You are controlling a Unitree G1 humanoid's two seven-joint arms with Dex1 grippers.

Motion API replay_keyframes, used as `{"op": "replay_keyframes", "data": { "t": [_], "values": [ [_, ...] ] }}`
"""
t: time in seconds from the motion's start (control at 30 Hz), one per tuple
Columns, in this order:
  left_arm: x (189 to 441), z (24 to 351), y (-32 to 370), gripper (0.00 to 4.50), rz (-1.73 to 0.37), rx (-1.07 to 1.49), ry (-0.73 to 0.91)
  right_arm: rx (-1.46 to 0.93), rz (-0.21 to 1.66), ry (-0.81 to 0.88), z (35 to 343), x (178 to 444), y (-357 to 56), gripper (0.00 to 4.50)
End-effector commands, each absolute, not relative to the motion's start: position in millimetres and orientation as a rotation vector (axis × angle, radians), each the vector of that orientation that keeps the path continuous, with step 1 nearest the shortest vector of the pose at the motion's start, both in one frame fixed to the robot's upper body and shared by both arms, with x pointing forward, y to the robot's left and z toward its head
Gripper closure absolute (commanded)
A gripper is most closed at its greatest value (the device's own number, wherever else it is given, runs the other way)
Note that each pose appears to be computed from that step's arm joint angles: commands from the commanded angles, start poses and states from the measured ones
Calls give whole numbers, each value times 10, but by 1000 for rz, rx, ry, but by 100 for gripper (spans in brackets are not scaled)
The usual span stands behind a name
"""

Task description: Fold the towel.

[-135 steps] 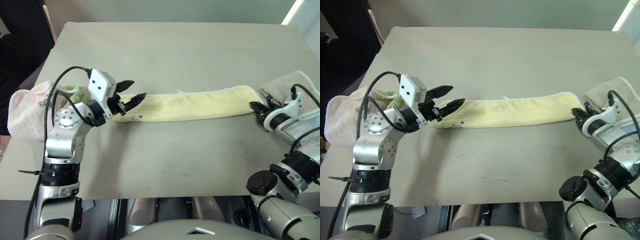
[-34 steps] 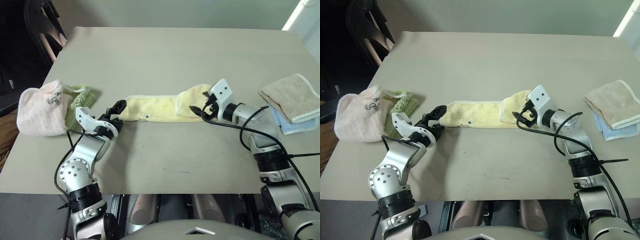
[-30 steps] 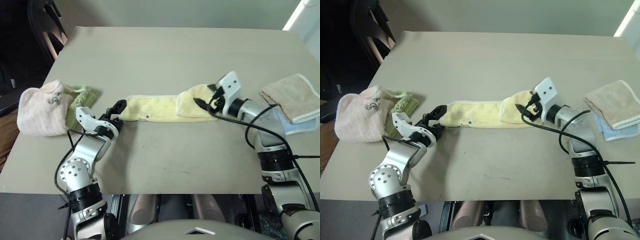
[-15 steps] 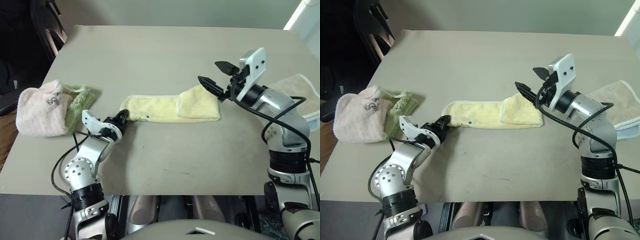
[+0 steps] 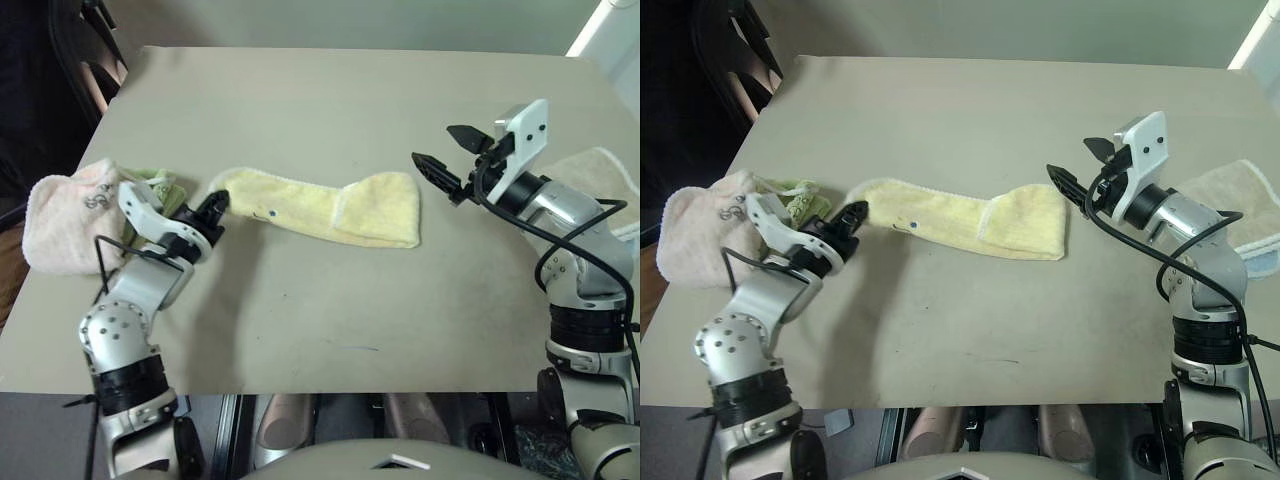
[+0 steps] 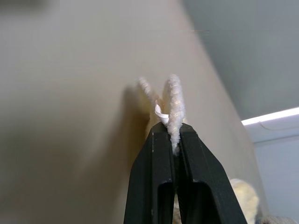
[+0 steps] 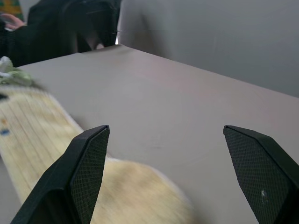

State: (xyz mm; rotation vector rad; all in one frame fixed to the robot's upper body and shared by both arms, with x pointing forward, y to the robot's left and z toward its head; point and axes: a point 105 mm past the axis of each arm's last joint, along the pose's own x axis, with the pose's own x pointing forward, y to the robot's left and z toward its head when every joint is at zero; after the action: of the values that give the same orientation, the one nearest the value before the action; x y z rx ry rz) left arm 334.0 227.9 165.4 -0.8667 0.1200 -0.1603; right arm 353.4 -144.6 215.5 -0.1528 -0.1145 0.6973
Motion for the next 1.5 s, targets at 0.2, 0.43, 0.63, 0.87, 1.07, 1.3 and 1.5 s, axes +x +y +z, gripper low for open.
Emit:
{"op": "replay_keyframes", "data": {
  "t": [0.2, 0.43, 0.63, 0.87, 1.07, 1.3, 1.5],
  "values": [
    [3357, 2100, 1840, 448, -389, -680, 44, -149, 660, -160, 2268, 3551, -1544, 36],
    [3367, 2124, 940, 448, -672, -536, 139, -142, 616, -159, 2256, 3592, -1612, 36],
    [3341, 2082, 326, 448, -860, -385, 196, -144, 578, -159, 2247, 3593, -1679, 36],
    [3321, 1627, -222, 448, -979, -14, 312, -145, 537, -169, 2256, 3548, -1741, 36],
    [3347, 1644, -210, 315, -992, -75, 306, -146, 521, -159, 2213, 3504, -1774, 36],
    [3412, 1847, -34, 53, -960, -188, 235, -140, 543, -152, 2192, 3528, -1699, 36],
    [3525, 2062, 319, 0, -860, -256, 138, -114, 614, -145, 2183, 3516, -1533, 54]
  ]
}}
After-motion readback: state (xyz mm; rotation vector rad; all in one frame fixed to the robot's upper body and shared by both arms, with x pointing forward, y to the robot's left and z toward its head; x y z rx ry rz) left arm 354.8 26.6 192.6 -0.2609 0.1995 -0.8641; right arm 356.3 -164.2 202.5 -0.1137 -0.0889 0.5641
